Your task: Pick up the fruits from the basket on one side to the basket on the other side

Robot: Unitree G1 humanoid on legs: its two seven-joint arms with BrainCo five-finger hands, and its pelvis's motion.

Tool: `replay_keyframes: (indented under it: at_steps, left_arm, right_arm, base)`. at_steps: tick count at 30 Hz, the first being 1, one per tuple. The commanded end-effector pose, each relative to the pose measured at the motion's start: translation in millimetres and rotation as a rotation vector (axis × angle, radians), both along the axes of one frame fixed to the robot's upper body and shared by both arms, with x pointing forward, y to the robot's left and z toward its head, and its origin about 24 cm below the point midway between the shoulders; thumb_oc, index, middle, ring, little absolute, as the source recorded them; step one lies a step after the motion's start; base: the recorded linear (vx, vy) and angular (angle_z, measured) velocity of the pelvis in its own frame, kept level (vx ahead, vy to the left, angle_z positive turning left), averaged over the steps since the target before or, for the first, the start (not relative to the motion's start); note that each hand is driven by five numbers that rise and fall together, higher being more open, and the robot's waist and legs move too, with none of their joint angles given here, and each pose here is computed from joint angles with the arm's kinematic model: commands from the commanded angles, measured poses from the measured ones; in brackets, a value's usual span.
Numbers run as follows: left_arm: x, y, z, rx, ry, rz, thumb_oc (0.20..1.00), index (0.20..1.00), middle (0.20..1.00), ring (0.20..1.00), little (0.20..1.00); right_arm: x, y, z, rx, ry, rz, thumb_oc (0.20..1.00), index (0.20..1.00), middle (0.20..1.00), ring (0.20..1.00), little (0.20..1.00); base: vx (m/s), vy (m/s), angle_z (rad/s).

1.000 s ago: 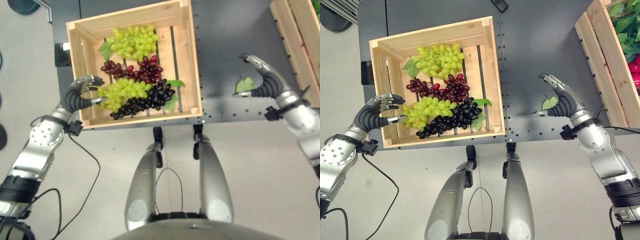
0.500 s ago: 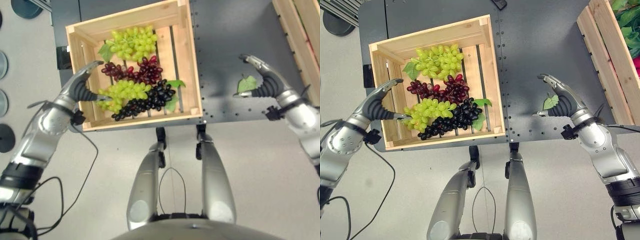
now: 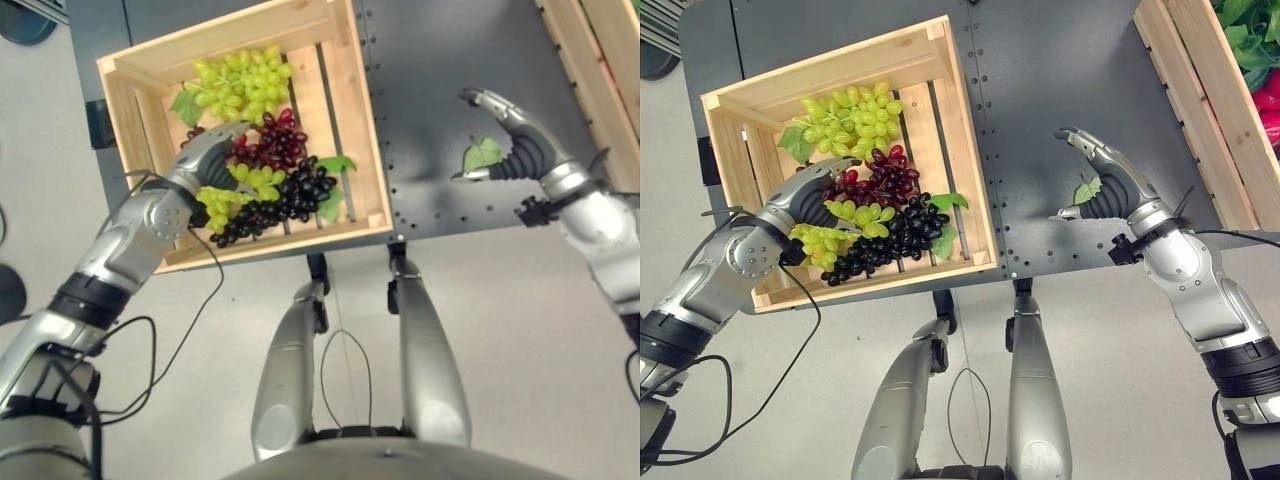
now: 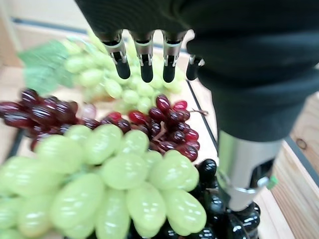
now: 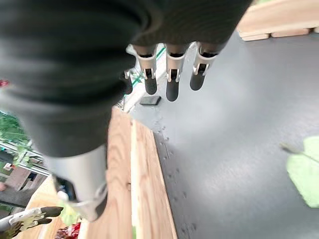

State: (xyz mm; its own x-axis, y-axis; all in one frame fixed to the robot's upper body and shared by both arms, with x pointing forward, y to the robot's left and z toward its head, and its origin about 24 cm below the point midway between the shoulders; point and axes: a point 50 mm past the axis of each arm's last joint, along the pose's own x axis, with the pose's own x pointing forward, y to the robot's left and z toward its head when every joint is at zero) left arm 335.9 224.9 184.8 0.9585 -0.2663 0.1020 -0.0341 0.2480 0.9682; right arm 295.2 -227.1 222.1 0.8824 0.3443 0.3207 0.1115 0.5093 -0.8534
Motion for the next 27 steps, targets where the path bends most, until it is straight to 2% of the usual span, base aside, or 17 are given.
replay_keyframes:
  at_steps: [1, 16, 27]
  left_arm:
    - [-3, 16, 6, 0.06, -0.013, 0.05, 1.0, 1.0, 1.0, 1.0, 1.0]
    - [-11, 55, 2, 0.198, 0.101, 0.18, 1.0, 1.0, 1.0, 1.0, 1.0]
    - [-13, 65, 12, 0.277, 0.116, 0.233, 1.0, 1.0, 1.0, 1.0, 1.0]
  right_arm:
    - [-8, 16, 24, 0.015, -0.121, 0.081, 1.0, 1.0, 1.0, 1.0, 1.0]
    - [-7, 12, 16, 0.024, -0.071, 0.072, 1.0, 1.0, 1.0, 1.0, 1.0]
    - [-6, 12, 14, 0.022, -0.05, 0.067, 1.0, 1.0, 1.0, 1.0, 1.0]
  base:
    - [0.03, 0.007, -0.03]
    - [0.01, 0.003, -0.01]
    - [0.0, -0.001, 0.0]
